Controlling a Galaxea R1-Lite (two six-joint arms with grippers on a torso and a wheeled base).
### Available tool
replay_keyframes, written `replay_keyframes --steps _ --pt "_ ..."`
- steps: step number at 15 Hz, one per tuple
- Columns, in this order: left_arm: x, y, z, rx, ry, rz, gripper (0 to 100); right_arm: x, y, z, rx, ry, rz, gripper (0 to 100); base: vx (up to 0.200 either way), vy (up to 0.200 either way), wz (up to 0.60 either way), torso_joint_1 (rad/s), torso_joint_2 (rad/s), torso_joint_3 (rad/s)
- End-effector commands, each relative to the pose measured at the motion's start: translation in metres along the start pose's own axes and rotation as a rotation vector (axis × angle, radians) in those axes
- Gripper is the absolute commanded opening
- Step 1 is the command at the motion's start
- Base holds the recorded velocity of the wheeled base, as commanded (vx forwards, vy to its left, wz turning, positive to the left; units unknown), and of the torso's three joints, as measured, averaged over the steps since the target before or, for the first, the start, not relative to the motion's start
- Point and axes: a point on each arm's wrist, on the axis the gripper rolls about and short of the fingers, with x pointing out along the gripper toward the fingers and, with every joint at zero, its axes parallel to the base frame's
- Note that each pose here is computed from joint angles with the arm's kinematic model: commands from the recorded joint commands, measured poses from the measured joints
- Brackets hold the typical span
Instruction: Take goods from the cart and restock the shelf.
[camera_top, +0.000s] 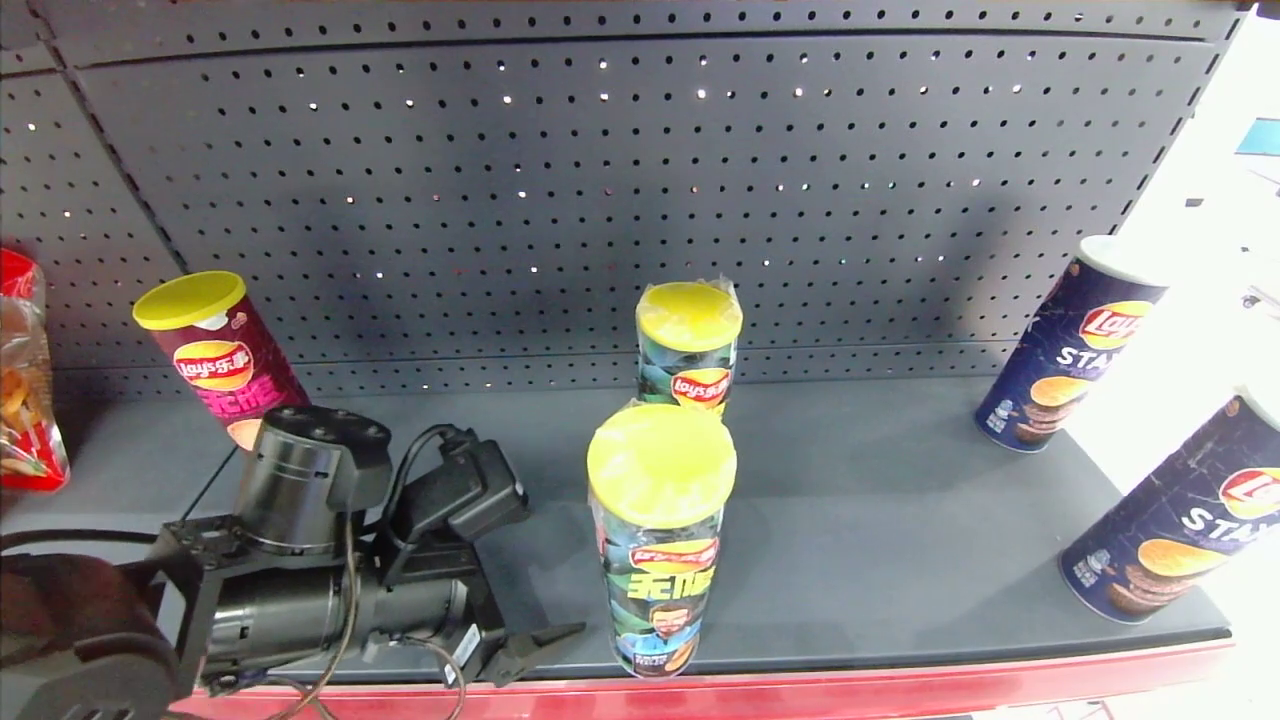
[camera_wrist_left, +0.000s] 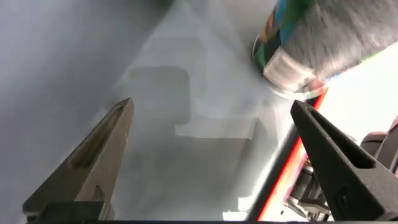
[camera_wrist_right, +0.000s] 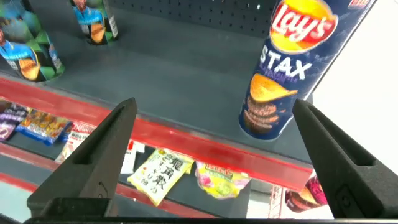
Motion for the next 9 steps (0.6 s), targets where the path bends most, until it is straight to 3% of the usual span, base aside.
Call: replay_keyframes --steps 1,2,3,4,5,6,7,9 --pt "-0.035 -0.004 -0.006 -0.015 -0.042 0.074 100 0.000 0.000 -0.001 0.000 0.001 -0.004 100 0.000 0.000 0.00 0.000 0.00 0.000" --pt "-0.061 -0.012 -0.007 -0.041 -0.088 0.156 100 0.000 -0.001 -0.001 -0.001 0.011 -0.064 100 0.000 0.000 0.00 0.000 0.00 0.000" --pt "-0.061 -0.012 -0.007 -0.041 -0.088 0.156 100 0.000 -0.001 -0.001 -0.001 0.011 -0.064 100 0.000 0.000 0.00 0.000 0.00 0.000" --pt "-0.105 -0.021 -0.010 -0.118 -0.128 0.443 100 0.000 -0.003 -0.001 -0.029 0.056 -0.272 100 0.000 0.000 0.00 0.000 0.00 0.000" --pt "-0.128 -0.024 -0.014 -0.143 -0.119 0.616 100 0.002 -0.003 -0.001 -0.031 0.069 -0.274 100 0.000 0.000 0.00 0.000 0.00 0.000" --pt "-0.147 -0.034 -0.022 -0.159 -0.097 0.685 100 0.002 -0.003 -0.003 -0.029 0.075 -0.271 100 0.000 0.000 0.00 0.000 0.00 0.000" --pt "-0.159 -0.041 -0.029 -0.166 -0.087 0.695 100 0.003 -0.002 -0.006 -0.032 0.082 -0.265 100 0.000 0.000 0.00 0.000 0.00 0.000" --pt "-0.197 -0.068 -0.055 -0.172 -0.139 0.753 100 -0.001 -0.002 -0.007 -0.031 0.052 -0.249 100 0.000 0.000 0.00 0.000 0.00 0.000"
